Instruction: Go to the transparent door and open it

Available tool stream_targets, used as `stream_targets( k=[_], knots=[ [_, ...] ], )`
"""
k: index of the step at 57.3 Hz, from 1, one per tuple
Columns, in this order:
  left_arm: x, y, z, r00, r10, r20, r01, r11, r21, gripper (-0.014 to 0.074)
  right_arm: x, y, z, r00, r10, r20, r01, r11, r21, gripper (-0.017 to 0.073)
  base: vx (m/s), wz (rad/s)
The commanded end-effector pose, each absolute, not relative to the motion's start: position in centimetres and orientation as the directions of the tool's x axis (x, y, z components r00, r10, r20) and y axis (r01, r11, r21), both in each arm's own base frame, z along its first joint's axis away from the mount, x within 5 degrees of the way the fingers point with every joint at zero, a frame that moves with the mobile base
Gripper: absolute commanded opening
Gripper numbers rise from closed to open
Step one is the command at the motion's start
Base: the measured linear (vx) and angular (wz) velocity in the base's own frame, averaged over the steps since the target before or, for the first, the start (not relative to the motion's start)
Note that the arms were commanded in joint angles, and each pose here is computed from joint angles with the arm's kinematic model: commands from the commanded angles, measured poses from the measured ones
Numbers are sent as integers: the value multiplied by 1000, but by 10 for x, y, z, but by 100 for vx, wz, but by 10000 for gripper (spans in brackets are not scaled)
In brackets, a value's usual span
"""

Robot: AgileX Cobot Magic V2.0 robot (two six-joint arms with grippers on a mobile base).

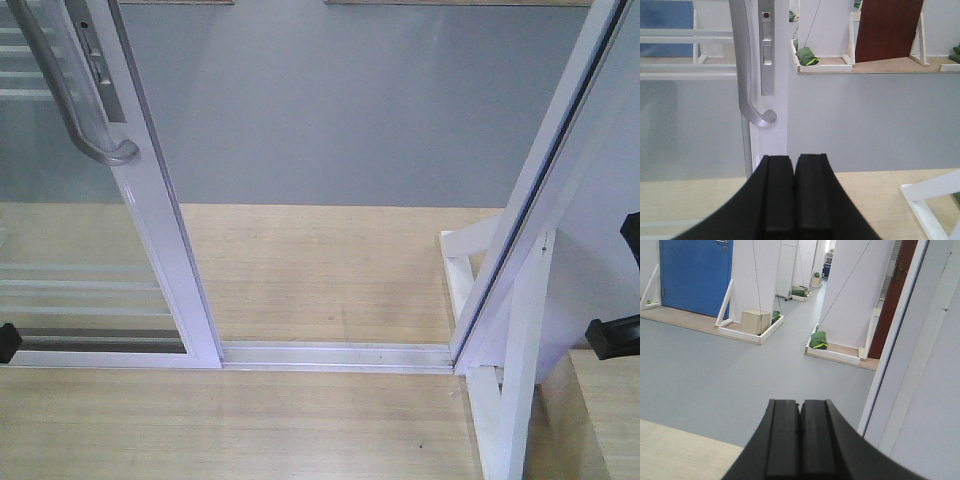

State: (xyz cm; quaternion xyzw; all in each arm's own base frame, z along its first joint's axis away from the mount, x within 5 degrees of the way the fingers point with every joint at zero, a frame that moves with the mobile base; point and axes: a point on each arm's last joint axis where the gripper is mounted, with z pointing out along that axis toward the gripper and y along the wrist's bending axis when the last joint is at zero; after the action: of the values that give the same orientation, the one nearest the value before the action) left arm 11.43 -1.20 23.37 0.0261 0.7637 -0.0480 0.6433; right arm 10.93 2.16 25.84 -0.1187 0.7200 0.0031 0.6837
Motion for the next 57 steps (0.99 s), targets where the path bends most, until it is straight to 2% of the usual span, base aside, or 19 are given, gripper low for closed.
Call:
stream_targets(
  k=[1, 18, 28, 42, 57],
  knots=[
    [117, -13, 249, -71, -44, -997, 115, 992, -52, 0, 111, 18, 272, 20, -172, -985, -127, 977, -173, -1, 0, 0],
    [116, -13, 249, -68, -44, -997, 115, 992, -51, 0, 111, 18, 272, 20, -172, -985, -127, 977, -173, -1, 0, 0],
    [97, -12, 256, 17, -51, -999, 125, 991, -48, 0, 111, 18, 272, 20, -172, -985, -127, 977, -173, -1, 0, 0],
    [60, -8, 199, 52, -58, -997, 126, 991, -51, 0, 111, 18, 272, 20, -172, -985, -127, 977, -173, -1, 0, -1],
    [56, -5, 190, -46, -25, -999, 101, 994, -30, 0, 111, 18, 271, 19, -172, -985, -128, 977, -173, -1, 0, 0]
  ],
)
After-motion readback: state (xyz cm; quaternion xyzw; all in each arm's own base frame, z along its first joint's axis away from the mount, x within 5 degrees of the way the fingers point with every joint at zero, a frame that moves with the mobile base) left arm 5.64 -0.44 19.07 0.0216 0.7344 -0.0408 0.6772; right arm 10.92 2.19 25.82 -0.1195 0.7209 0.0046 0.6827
